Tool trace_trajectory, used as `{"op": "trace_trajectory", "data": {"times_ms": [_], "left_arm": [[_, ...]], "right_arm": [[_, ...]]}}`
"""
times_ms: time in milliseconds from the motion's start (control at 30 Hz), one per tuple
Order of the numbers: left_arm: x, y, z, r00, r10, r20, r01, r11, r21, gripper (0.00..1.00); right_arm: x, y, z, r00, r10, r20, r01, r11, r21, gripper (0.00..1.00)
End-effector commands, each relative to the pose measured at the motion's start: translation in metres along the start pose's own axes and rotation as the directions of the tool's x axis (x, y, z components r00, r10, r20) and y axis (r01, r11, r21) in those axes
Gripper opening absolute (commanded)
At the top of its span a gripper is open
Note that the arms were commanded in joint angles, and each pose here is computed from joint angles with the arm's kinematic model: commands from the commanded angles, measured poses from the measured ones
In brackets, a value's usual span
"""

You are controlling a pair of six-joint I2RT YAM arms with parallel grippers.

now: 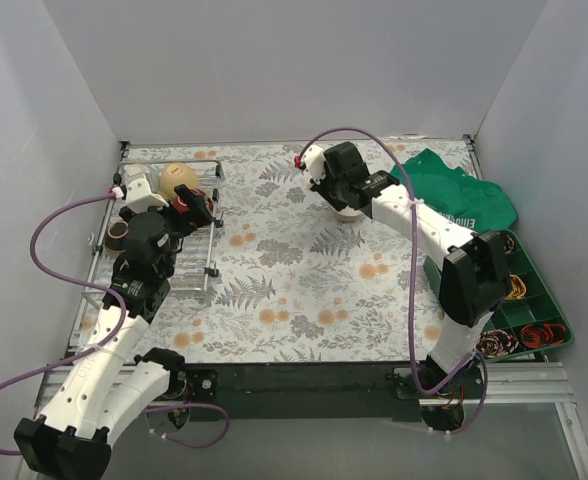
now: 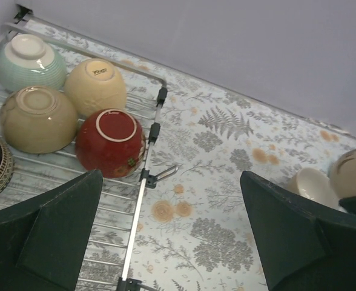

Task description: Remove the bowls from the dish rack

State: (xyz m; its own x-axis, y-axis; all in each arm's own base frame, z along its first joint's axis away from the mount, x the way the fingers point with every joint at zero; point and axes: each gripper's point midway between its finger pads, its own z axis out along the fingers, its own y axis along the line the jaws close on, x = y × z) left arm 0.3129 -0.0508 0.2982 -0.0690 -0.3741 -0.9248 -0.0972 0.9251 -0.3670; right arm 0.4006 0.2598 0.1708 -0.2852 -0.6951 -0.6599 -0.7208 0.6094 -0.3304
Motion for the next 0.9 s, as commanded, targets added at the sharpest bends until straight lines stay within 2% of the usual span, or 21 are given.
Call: {"op": "trace_trajectory", "data": {"times_ms": [0, 367, 467, 600, 700, 867], "left_arm": [[0.012, 0.022, 0.004, 0.997, 0.071, -0.032, -0.073, 0.992, -0.1, 0.98], [0.019, 0.022, 0.007, 0.996, 0.076, -0.056, -0.081, 0.993, -0.089, 0.98], [0.018, 0.021, 0.007, 0.996, 0.076, -0.056, -0.08, 0.993, -0.083, 0.98], [0.019, 0.021, 0.008, 0.995, 0.075, -0.06, -0.08, 0.993, -0.081, 0.98], [0.019, 0.021, 0.008, 0.995, 0.075, -0.061, -0.08, 0.994, -0.076, 0.98], [0.02, 0.021, 0.009, 0.995, 0.074, -0.066, -0.079, 0.994, -0.073, 0.98]], "right_arm": [[0.0, -0.046, 0.005, 0.994, -0.063, -0.086, 0.074, 0.988, 0.135, 0.01], [0.037, -0.052, 0.051, 0.966, -0.078, -0.245, 0.1, 0.992, 0.078, 0.03], [0.042, -0.053, 0.053, 0.96, -0.081, -0.267, 0.107, 0.991, 0.082, 0.13], [0.038, -0.049, 0.053, 0.965, -0.077, -0.25, 0.093, 0.994, 0.054, 0.34], [0.037, -0.048, 0.051, 0.966, -0.069, -0.248, 0.085, 0.995, 0.053, 0.44], [0.028, -0.049, 0.042, 0.971, -0.052, -0.233, 0.065, 0.997, 0.048, 0.53]]}}
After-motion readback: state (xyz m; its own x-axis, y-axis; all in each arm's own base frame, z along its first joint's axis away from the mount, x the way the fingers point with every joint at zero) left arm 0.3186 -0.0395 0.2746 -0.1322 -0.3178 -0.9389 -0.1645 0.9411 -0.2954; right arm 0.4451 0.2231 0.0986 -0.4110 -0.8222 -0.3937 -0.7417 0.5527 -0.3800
